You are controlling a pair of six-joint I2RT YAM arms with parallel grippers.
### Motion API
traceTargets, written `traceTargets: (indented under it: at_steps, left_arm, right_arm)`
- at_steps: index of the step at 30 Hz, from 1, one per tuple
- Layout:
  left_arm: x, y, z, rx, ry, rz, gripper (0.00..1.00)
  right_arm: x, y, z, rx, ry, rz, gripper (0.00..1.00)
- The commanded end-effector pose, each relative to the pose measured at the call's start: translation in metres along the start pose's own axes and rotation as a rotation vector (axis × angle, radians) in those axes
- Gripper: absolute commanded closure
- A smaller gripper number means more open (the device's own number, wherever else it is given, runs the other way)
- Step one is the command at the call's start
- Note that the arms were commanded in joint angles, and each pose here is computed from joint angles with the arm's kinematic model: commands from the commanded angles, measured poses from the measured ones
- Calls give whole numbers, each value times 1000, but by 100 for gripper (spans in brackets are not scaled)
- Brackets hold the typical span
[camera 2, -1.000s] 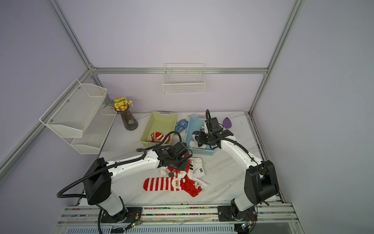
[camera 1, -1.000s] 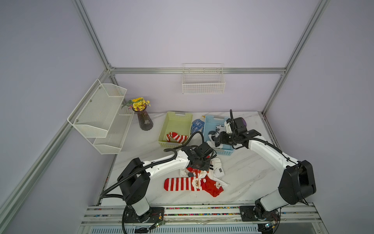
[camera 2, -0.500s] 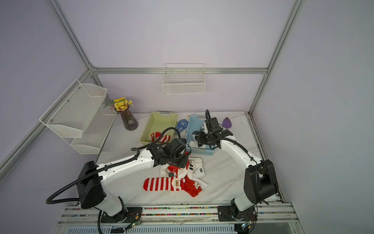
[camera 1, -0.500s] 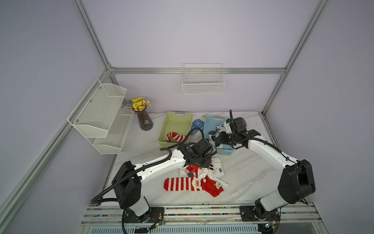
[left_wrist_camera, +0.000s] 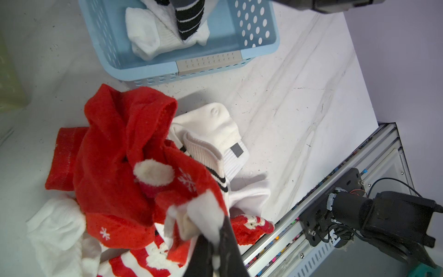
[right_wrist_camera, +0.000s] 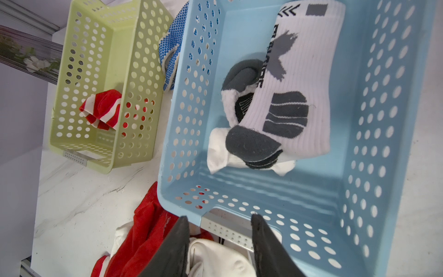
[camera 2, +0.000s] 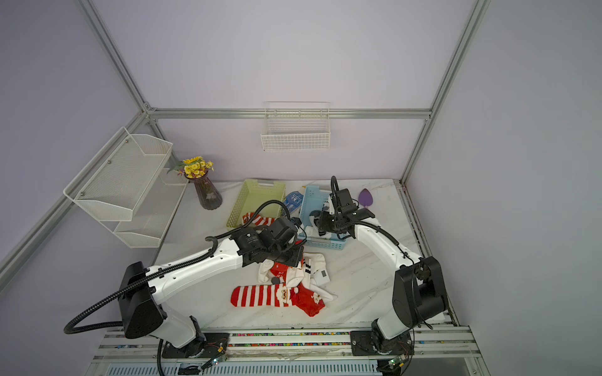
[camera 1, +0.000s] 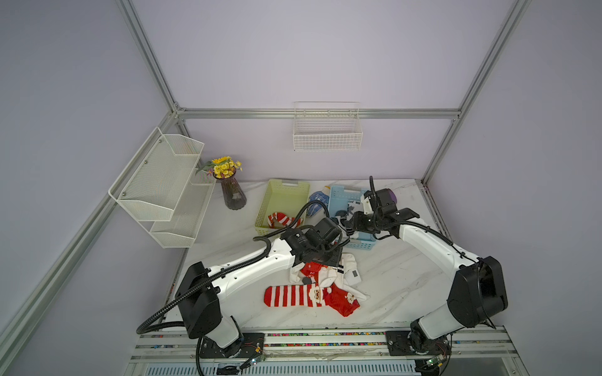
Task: Sort the socks into the basket by color
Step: Pick up the sock at the center of the board, then place the sock in the bin.
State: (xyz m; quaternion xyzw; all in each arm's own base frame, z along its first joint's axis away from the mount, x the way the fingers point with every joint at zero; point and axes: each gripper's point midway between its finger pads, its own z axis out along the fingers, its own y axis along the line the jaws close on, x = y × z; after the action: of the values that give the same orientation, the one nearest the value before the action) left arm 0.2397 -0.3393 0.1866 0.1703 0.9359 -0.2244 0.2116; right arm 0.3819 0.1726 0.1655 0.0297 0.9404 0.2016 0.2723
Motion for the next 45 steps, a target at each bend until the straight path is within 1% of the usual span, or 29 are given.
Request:
traceTargets:
  at_steps: [1, 7, 14, 23, 26, 28, 45]
  left_arm:
    - [-23, -21, -31, 74, -81, 21, 94]
    - [-27, -23, -37, 81, -99, 20, 94]
    - [-32, -21, -54, 76, -146, 17, 93]
    - [-36, -12, -71, 39, -191, 12, 94]
    - [-36, -6, -71, 10, -196, 11, 93]
    - [-38, -6, -86, 17, -226, 11, 93]
    - [-47, 1, -112, -12, -293, 8, 93]
  right_arm:
    - [-12, 9, -2, -30, -36, -20, 54]
    - [-13, 10, -1, -31, -36, -21, 54]
    - [-13, 11, 1, -37, -34, -21, 54]
    - [-12, 11, 2, -41, -30, -19, 54]
    - [-12, 11, 2, -42, -32, -21, 54]
    - [-12, 11, 1, -42, -32, -20, 54]
    - [-13, 11, 3, -43, -32, -20, 54]
